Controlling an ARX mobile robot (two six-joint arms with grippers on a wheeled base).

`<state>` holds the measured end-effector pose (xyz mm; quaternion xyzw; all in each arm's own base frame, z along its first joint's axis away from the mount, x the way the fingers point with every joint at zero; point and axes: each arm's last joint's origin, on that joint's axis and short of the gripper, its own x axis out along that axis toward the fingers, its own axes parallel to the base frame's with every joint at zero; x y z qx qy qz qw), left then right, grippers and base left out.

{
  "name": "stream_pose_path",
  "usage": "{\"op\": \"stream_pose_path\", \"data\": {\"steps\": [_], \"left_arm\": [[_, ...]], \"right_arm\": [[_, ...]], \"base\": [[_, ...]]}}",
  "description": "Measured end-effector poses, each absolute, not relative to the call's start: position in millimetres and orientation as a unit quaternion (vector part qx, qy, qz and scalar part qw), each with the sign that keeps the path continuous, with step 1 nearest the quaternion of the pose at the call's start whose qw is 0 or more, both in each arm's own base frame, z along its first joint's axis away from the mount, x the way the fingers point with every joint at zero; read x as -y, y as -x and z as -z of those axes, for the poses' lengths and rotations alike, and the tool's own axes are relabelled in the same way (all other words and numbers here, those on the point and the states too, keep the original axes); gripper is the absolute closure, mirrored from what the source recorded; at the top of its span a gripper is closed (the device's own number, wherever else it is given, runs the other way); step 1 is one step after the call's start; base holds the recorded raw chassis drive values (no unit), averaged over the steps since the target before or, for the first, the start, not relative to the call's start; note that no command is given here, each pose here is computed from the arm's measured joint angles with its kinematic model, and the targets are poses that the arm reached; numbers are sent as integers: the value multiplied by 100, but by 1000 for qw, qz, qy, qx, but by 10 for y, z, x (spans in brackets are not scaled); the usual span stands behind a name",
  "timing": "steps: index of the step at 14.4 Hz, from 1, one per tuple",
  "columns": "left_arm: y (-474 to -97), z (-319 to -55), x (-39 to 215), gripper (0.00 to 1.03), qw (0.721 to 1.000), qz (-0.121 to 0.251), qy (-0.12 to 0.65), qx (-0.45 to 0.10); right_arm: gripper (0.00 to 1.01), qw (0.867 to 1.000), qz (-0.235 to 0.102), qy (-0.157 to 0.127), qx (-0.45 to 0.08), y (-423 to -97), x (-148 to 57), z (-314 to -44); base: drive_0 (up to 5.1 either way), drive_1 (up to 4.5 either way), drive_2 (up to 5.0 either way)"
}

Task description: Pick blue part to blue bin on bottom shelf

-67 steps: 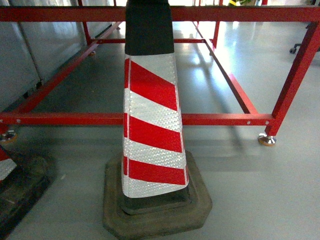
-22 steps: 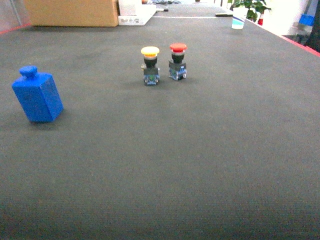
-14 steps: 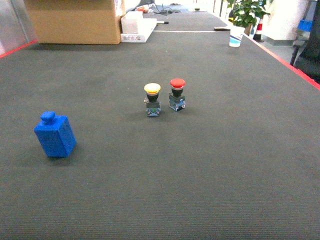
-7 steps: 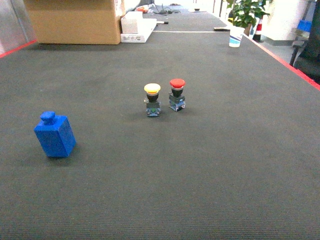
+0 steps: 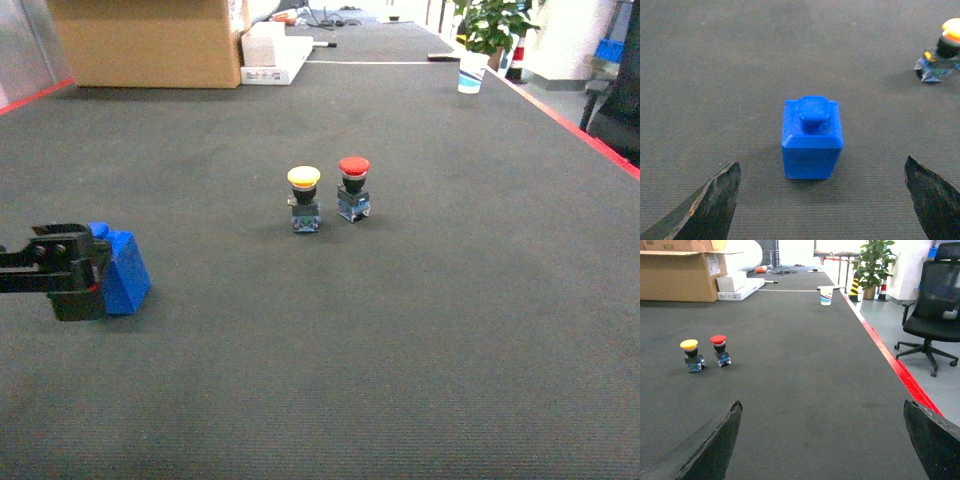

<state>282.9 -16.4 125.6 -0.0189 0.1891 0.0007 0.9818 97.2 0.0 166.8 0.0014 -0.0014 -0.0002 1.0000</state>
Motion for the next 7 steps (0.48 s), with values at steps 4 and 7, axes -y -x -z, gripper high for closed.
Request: {"op": "stream_pose_path", "data": {"steps": [4,7], "left_arm": [[-3341,-1051,40,5,977,-19,36,-209],[-3460,-831,60,5,968,-14,37,-246]], "right_arm": [[3,1000,0,-1,1,-972,0,-1668],[3,1000,0,-1,1,-972,0,-1668]], "base": [[0,0,0],[0,0,0]]}}
